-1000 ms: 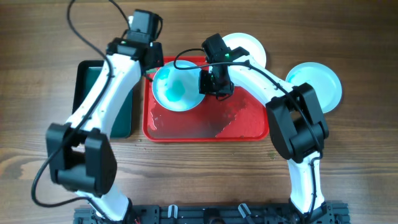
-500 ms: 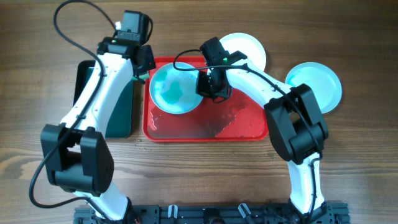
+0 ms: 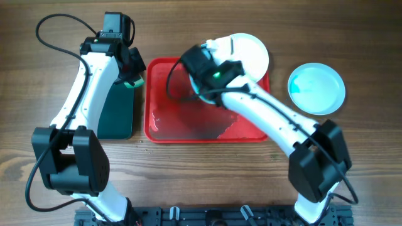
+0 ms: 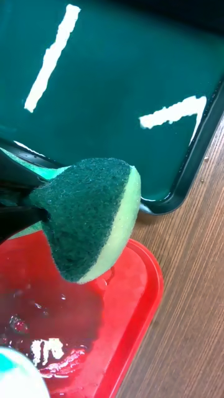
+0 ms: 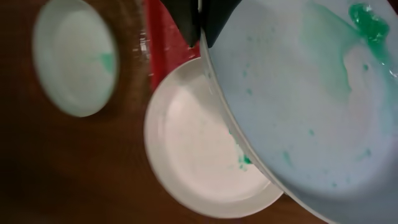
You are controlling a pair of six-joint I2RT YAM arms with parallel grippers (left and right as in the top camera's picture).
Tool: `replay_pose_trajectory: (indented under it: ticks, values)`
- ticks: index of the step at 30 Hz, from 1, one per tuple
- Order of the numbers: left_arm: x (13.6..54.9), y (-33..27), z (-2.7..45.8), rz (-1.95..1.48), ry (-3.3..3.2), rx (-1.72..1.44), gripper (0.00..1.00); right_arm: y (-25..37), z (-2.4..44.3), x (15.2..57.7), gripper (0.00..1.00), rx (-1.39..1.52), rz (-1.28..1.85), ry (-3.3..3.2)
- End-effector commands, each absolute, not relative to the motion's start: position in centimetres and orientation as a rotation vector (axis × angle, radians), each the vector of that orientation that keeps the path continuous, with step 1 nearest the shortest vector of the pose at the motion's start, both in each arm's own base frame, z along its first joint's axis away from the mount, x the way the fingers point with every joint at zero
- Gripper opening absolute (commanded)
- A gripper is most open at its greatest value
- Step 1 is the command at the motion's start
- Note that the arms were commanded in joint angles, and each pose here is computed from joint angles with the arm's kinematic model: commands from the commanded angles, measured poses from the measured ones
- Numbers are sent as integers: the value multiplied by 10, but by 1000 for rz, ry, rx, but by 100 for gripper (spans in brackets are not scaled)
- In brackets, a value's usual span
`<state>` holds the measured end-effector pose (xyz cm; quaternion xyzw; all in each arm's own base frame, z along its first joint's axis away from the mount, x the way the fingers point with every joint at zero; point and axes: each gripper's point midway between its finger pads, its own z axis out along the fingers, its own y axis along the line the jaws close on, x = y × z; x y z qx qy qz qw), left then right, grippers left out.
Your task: Clean dirty plates on tray and stack at the side
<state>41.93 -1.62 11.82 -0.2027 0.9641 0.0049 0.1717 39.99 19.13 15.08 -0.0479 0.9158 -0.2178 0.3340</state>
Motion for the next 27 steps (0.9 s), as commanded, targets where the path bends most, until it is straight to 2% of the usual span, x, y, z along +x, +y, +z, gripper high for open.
replay_pose_trajectory:
  ticks: [1,4,8,14,16,19,21,23,25,27]
  values:
    - [418,-17,116,-4,2739,-604,4,187,214,389,4,-142,-896,2042]
    - [418,-17,116,-4,2739,-604,4,204,245,370,4,-185,-1013,1847]
    - [418,-17,116,-4,2739,-604,4,222,261,354,4,-204,-1027,1742]
    - [418,-17,116,-4,2739,-604,4,226,259,349,4,-204,-1001,1744]
    - [418,-17,116,-5,2739,-604,4,227,239,351,4,-236,-942,1857]
    - [418,-17,116,-5,2739,-604,4,221,175,348,4,-307,-742,2255]
    - [418,-17,117,-4,2738,-603,4,208,157,352,4,-234,-539,2478]
    - [418,-17,116,-4,2739,-603,4,210,159,358,4,-294,-361,2562]
    - [418,-17,116,-4,2739,-603,4,212,178,369,4,-344,-2,2616]
    - [418,-17,116,-4,2739,-603,4,186,204,382,4,-288,235,2602]
